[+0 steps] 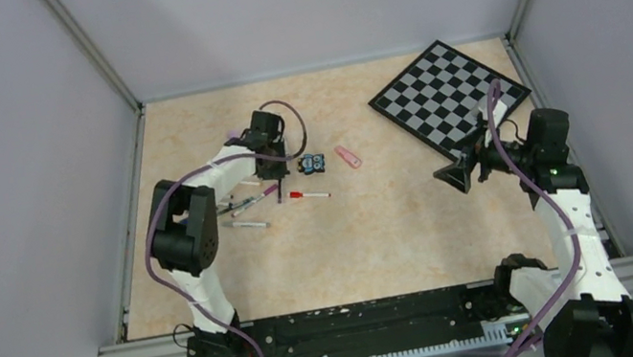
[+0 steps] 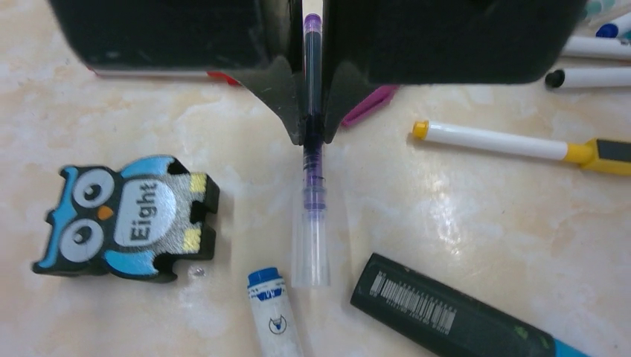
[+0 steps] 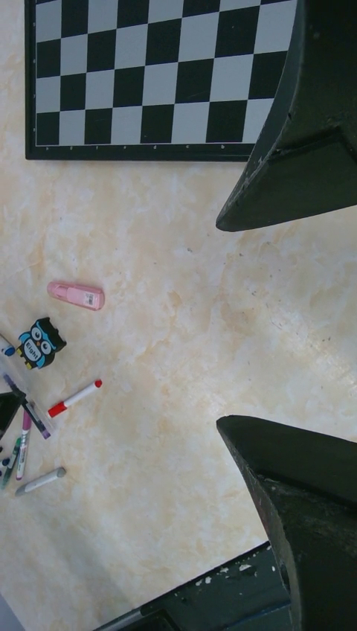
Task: Open the pen caps
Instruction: Pick up the pen from the center of the board, then open the pen cap from the pen.
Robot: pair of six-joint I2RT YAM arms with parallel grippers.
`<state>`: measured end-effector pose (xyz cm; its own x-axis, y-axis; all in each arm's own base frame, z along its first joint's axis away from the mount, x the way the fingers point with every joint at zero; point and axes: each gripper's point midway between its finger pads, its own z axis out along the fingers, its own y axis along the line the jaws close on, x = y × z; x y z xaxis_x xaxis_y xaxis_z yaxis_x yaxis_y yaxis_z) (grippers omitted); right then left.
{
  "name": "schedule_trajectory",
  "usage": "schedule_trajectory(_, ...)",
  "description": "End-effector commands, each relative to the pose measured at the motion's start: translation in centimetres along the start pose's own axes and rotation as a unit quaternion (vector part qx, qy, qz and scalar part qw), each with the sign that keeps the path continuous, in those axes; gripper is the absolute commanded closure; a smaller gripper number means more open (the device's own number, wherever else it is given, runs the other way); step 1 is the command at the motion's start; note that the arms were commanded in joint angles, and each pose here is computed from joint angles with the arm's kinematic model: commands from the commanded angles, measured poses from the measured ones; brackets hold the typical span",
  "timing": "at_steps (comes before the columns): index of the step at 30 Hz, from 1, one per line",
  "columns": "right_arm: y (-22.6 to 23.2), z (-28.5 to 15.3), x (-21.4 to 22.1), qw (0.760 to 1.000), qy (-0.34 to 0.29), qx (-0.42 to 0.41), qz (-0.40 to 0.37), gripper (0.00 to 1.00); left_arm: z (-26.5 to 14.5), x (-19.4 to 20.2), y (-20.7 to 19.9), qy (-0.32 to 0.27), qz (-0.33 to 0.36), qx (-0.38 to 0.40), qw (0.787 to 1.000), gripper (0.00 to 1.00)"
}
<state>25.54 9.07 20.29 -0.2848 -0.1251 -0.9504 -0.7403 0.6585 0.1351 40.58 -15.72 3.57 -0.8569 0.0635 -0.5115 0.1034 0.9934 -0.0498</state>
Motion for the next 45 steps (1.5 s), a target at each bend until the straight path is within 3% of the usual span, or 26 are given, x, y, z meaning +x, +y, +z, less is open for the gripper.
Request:
schedule_trajectory(1,1.5,0.0,-1.0,0.999,-0.019,-0.035,-0.027,0.09,-5.0,-3.4,-1.1,-0.084,-0.021,0.037,0.996,1.00)
schedule_trajectory(4,2.0,0.1,-1.0,0.998,-0.022,-0.051,-0.024,0.09,-6.8,-3.4,-2.1,-0.106,-0.028,0.077,0.991,1.00)
schedule_trajectory(8,3.7,0.3,-1.3,0.994,-0.039,-0.099,0.007,0.09,-10.2,-1.5,-5.0,-0.134,-0.055,0.189,0.971,1.00)
schedule_trajectory(11,5.6,0.7,-1.7,0.984,-0.056,-0.165,0.046,0.10,-14.3,-0.3,-7.6,-0.191,-0.084,0.307,0.929,1.00)
schedule_trajectory(15,6.5,1.2,-1.8,0.973,-0.065,-0.206,0.075,0.10,-20.1,1.0,-9.9,-0.275,-0.127,0.433,0.849,1.00)
schedule_trajectory(20,7.9,2.2,-1.5,0.965,-0.053,-0.243,0.081,0.09,-23.1,3.0,-12.1,-0.304,-0.164,0.484,0.804,1.00)
schedule_trajectory(28,10.8,4.4,-0.5,0.951,-0.024,-0.291,0.100,0.08,-24.6,3.8,-17.0,-0.318,-0.181,0.516,0.775,1.00)
schedule_trajectory(45,12.2,8.2,1.1,0.952,0.015,-0.252,0.171,0.17,-25.4,2.9,-22.9,-0.359,-0.217,0.490,0.764,1.00)
